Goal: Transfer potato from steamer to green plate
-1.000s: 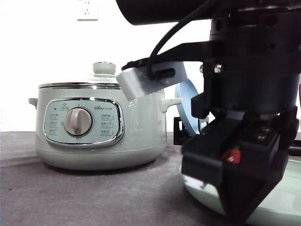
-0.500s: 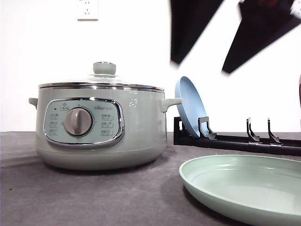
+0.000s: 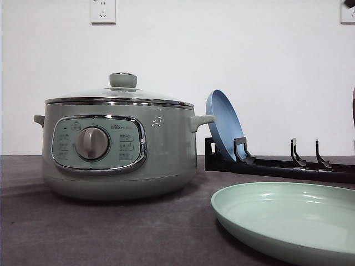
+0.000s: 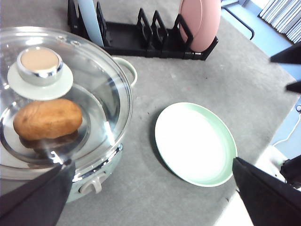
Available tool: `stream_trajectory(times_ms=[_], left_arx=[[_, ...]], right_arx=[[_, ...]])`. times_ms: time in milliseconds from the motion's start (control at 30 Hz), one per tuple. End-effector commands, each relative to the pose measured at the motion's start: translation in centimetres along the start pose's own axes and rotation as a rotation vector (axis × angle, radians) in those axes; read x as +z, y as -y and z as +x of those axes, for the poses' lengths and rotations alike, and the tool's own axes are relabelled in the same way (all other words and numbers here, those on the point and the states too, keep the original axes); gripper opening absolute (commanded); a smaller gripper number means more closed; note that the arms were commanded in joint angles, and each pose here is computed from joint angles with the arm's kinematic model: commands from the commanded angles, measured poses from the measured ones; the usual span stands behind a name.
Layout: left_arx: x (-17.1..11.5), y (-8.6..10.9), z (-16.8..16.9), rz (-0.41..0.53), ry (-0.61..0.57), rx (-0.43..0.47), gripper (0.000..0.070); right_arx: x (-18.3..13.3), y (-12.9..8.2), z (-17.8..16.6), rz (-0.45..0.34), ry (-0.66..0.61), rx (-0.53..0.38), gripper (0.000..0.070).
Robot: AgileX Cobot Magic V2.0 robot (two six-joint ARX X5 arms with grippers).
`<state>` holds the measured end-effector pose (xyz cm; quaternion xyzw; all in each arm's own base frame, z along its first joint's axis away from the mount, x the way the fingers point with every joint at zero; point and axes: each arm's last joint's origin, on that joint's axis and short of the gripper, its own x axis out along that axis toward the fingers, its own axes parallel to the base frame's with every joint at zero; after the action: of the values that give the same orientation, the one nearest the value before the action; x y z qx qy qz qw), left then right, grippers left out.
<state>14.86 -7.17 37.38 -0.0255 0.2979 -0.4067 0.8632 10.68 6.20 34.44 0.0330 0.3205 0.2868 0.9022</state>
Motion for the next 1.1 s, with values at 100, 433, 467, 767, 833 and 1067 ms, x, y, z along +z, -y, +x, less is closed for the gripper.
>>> stream_trajectory(times_ms=[100, 433, 467, 767, 833, 1067], left_arx=[[0.5, 0.2, -0.2, 0.03, 0.017, -0.008, 0.07], [0.6, -0.1, -0.1, 0.029, 0.006, 0.086, 0.07], [0.7, -0.2, -0.1, 0.026, -0.003, 0.105, 0.07], [4.8, -1.7, 1.9, 0.018, -0.134, 0.245, 0.07], [6.2, -2.3, 2.9, 0.012, -0.167, 0.258, 0.07], [10.2, -4.6, 7.2, 0.018, -0.281, 0.299, 0.07]], right_arx=[[0.1, 0.9, -1.0, -0.013, 0.014, 0.037, 0.0562], [0.0, 1.3, -1.7, 0.024, 0.04, 0.056, 0.0562], [0.0, 1.3, -1.7, 0.024, 0.04, 0.056, 0.0562], [0.1, 1.3, -1.7, 0.019, 0.053, 0.057, 0.0562], [0.1, 1.3, -1.7, 0.019, 0.053, 0.058, 0.0562], [0.1, 1.2, -1.7, 0.019, 0.053, 0.059, 0.0561]])
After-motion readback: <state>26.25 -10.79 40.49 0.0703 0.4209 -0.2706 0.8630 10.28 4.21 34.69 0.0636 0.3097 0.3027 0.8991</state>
